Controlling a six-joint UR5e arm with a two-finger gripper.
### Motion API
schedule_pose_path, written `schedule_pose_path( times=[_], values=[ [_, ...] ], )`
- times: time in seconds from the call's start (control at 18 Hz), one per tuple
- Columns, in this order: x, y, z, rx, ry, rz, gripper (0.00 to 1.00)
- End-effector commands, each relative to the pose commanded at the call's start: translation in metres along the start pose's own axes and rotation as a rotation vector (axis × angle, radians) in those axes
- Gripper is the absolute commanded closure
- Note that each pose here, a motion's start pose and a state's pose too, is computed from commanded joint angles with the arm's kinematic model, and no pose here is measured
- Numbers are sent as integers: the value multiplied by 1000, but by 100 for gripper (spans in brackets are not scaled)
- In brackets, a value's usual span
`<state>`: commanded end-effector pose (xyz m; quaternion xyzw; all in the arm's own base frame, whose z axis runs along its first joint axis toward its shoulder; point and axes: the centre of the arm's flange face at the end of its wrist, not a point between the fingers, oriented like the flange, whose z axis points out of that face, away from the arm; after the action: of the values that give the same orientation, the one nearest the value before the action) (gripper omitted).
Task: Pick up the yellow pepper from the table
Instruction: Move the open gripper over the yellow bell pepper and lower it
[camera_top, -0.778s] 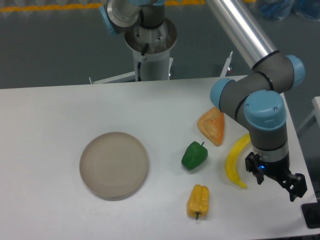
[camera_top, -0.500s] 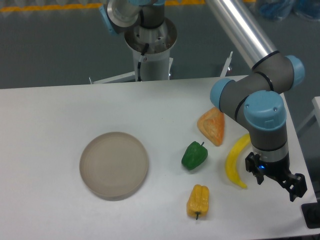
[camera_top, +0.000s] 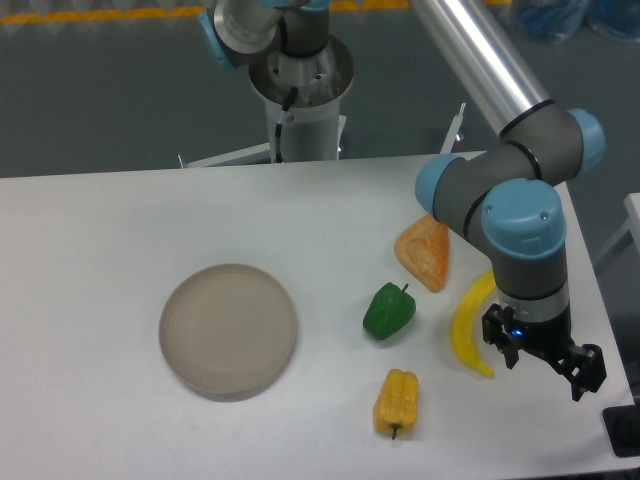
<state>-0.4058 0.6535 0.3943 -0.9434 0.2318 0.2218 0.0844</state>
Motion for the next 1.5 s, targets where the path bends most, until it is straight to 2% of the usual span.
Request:
schedule_pose_path(
  times=[0.28, 0.5, 0.61, 0.78, 1.11, 1.5],
  values=[
    [6, 2, -38, 89, 68, -77, 0],
    [38, 12, -53, 80, 110, -169, 0],
    [58, 18, -49, 104, 166, -233, 0],
    [73, 9, -37, 149, 253, -428, 0],
    [81, -4, -7, 174, 340, -589, 0],
    [96, -23, 26, 183, 341, -577, 0]
  ],
)
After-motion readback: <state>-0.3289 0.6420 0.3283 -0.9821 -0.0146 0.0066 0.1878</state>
